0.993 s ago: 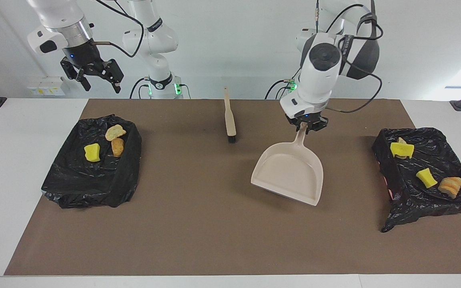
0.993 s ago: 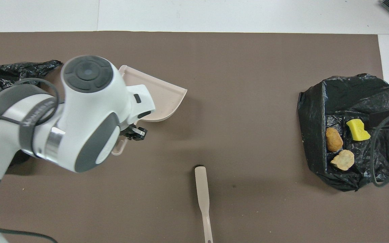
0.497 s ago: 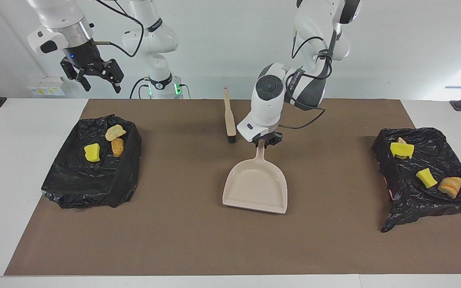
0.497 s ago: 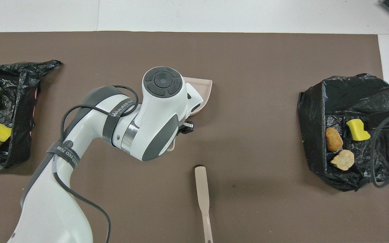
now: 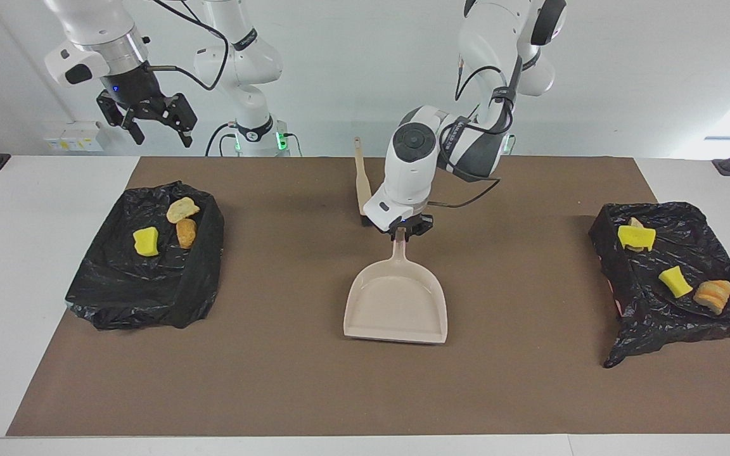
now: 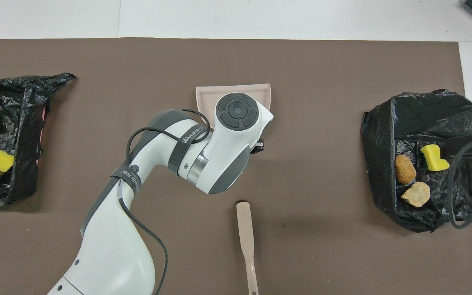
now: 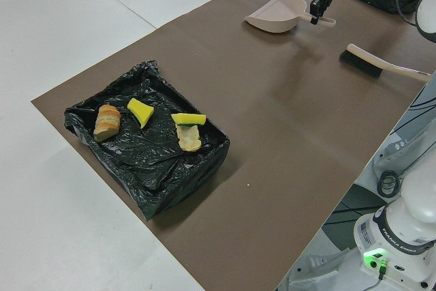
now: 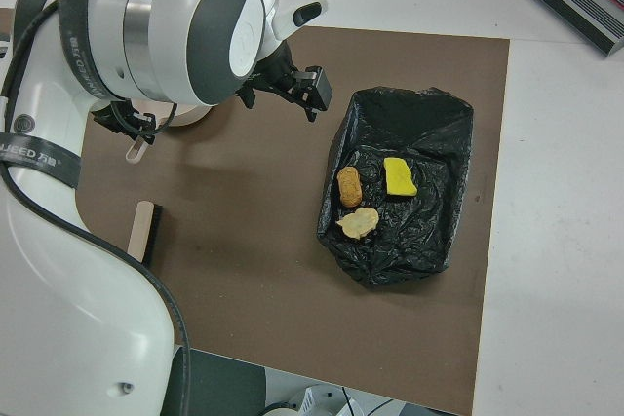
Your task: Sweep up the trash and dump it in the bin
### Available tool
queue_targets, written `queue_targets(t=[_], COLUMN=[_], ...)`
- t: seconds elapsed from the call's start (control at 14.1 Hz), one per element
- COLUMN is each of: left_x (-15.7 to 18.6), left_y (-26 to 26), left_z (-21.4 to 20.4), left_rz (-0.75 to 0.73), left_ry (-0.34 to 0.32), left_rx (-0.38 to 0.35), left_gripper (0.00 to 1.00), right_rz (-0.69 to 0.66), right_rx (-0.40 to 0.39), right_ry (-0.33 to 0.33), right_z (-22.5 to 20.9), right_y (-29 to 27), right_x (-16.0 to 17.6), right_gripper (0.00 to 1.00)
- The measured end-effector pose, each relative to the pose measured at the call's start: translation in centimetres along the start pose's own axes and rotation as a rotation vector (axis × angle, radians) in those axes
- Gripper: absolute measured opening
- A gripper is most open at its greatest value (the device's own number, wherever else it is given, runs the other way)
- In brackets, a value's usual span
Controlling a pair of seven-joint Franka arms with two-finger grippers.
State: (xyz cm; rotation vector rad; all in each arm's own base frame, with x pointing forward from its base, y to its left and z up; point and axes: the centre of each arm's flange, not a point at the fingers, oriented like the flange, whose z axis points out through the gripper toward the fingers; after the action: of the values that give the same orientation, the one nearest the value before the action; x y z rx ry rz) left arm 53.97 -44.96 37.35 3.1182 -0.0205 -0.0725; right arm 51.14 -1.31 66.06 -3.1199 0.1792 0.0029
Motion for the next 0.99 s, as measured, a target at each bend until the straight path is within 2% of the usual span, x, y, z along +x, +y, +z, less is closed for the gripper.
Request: queue_targets(t=[0.35,0.43,0.99], left_x=[2.3,3.1,7.9], left_y=[-4.1,-5.9,-20.8], left_z=[-3.6,-4.9,-11.7], left_rz=[-0.062,-0.071,-0.006], left_ry=[0.032,0.036,0.055], left_rx=[-0.009,-0.011,-0.017], left_gripper=[0.95,1.00,1.00], right_rz=[0.000,0.000,0.000], right_rx=[0.000,0.000,0.000], right_ry=[0.000,0.000,0.000], right_z=[0.0,0.0,0.0], right_y=[0.0,0.0,0.0], right_x=[0.0,0.0,0.0], right_gripper=[1.00,1.00,1.00])
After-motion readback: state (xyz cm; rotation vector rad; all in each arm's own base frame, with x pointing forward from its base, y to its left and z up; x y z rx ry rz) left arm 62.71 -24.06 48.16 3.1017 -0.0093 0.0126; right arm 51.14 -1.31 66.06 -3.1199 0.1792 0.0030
